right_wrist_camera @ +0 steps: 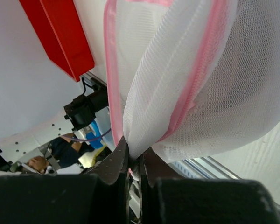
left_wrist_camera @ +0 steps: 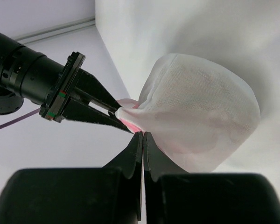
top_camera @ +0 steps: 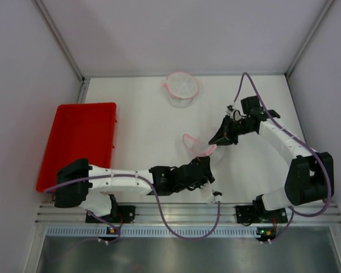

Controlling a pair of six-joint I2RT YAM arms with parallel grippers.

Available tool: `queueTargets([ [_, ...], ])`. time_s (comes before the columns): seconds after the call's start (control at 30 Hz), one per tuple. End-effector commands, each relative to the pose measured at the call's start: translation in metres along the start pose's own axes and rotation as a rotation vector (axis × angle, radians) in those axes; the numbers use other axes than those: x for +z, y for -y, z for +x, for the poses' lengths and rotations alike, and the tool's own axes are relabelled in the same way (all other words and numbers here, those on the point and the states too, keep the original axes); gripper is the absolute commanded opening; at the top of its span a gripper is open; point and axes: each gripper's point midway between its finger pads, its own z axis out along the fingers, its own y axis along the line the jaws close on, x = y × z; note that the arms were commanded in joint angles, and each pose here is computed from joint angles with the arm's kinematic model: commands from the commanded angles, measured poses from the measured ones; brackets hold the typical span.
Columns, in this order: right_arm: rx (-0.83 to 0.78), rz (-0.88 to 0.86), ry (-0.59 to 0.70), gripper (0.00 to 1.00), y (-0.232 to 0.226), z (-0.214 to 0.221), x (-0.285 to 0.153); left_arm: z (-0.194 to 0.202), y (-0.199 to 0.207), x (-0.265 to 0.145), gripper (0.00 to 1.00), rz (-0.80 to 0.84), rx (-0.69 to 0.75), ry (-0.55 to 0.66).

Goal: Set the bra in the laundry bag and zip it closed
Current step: Zip the zipper on the laundry bag.

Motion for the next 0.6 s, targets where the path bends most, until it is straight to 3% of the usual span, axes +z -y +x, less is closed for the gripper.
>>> queueTargets([
  [0.0, -0.178, 0.005, 0.103, 0.00, -0.017, -0.038, -0.009, -0.015, 0.004, -0.018, 0.00, -0.004, -0.066, 0.060],
  [0.2, -0.296, -0.076, 0.054, 0.03, -0.039, -0.051, -0.002, -0.015, 0.028, -0.021, 0.00, 0.063, -0.065, 0.056],
  [0.23, -0.315, -0.082, 0.041, 0.13, -0.042, -0.049, 0.000, -0.015, 0.029, -0.020, 0.00, 0.064, -0.065, 0.048],
  [0.27, -0.306, -0.081, 0.029, 0.34, -0.042, -0.047, 0.000, -0.013, 0.027, -0.018, 0.00, 0.061, -0.073, 0.029],
  [0.33, -0.324, -0.079, 0.029, 0.51, -0.042, -0.043, -0.003, -0.012, 0.024, -0.014, 0.00, 0.058, -0.095, 0.014],
  [0.37, -0.319, -0.064, 0.019, 0.55, -0.038, -0.038, -0.005, -0.013, 0.020, -0.012, 0.00, 0.052, -0.118, 0.007],
  [0.47, -0.339, -0.050, 0.036, 0.45, -0.030, -0.028, -0.012, -0.015, 0.013, -0.011, 0.00, 0.036, -0.169, 0.007],
  [0.57, -0.370, -0.047, 0.053, 0.53, -0.023, -0.020, -0.014, -0.015, 0.001, -0.017, 0.00, 0.038, -0.334, -0.007],
])
